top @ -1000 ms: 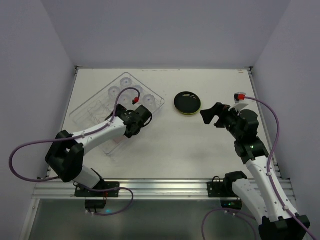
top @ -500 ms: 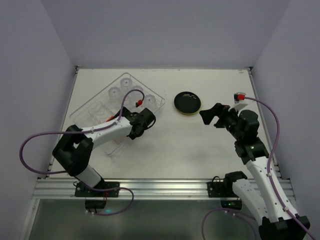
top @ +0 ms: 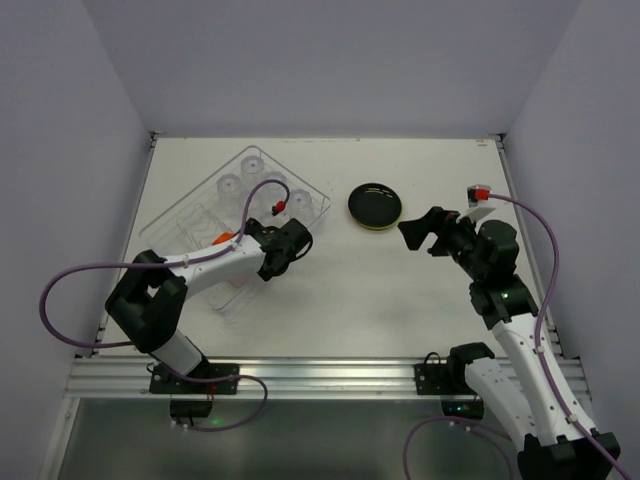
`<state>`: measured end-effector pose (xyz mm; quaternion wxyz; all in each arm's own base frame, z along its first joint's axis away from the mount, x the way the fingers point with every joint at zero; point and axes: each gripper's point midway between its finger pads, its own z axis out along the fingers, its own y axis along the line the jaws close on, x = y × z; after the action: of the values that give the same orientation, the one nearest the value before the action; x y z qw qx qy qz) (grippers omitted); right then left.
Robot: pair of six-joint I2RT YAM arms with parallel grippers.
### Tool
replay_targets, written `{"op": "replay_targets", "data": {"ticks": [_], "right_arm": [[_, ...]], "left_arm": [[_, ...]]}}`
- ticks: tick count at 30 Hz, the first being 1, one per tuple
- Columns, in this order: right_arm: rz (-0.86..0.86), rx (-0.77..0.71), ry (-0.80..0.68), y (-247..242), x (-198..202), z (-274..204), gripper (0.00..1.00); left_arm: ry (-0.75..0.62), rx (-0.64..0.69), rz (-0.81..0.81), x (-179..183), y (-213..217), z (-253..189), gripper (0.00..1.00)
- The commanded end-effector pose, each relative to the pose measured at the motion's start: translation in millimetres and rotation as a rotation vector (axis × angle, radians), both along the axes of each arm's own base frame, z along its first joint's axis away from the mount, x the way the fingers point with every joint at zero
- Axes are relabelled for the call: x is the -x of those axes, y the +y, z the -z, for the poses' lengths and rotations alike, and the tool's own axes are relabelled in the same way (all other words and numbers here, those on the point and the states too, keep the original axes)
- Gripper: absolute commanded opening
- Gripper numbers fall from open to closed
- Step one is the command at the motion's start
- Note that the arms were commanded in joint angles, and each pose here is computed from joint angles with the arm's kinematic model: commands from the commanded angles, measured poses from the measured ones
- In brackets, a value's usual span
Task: Unload the mixed dishes from the dish rack
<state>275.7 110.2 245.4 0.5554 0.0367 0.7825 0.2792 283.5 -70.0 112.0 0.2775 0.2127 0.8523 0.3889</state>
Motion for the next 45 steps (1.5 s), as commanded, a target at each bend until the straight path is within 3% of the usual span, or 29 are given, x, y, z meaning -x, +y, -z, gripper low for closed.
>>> {"op": "replay_targets", "data": {"ticks": [1, 2, 13, 19, 24, 25, 34, 45], "right_arm": [[-0.020, 0.008, -0.036, 3, -3, -4, 0.99], [-0.017, 0.008, -0.033, 3, -3, -3, 0.99], [-0.034, 0.010, -0.015, 6, -5, 1, 0.99], [-0.044, 0.010, -0.009, 7, -6, 2, 0.99], [-0.049, 0.012, -0.011, 8, -5, 2, 0.99], [-0.051, 0.010, -0.010, 8, -6, 2, 0.99], [-0.066, 0.010, -0.016, 10, -2, 1, 0.99], [-0.074, 0.006, -0.018, 12, -3, 0, 0.99]], "left_arm": [[-0.078, 0.021, -0.011, -6, -3, -13, 0.46], [-0.083, 0.021, -0.011, -7, -3, -13, 0.41], [-0.125, 0.012, -0.019, -8, 1, -29, 0.31], [-0.172, -0.026, -0.032, -10, 6, -41, 0.12], [-0.199, -0.059, -0.048, -12, 8, -48, 0.06], [-0.205, -0.067, -0.052, -12, 9, -50, 0.01], [-0.270, -0.139, -0.087, -15, 14, -75, 0.00], [-0.261, -0.165, -0.090, -14, 16, -74, 0.00]]}}
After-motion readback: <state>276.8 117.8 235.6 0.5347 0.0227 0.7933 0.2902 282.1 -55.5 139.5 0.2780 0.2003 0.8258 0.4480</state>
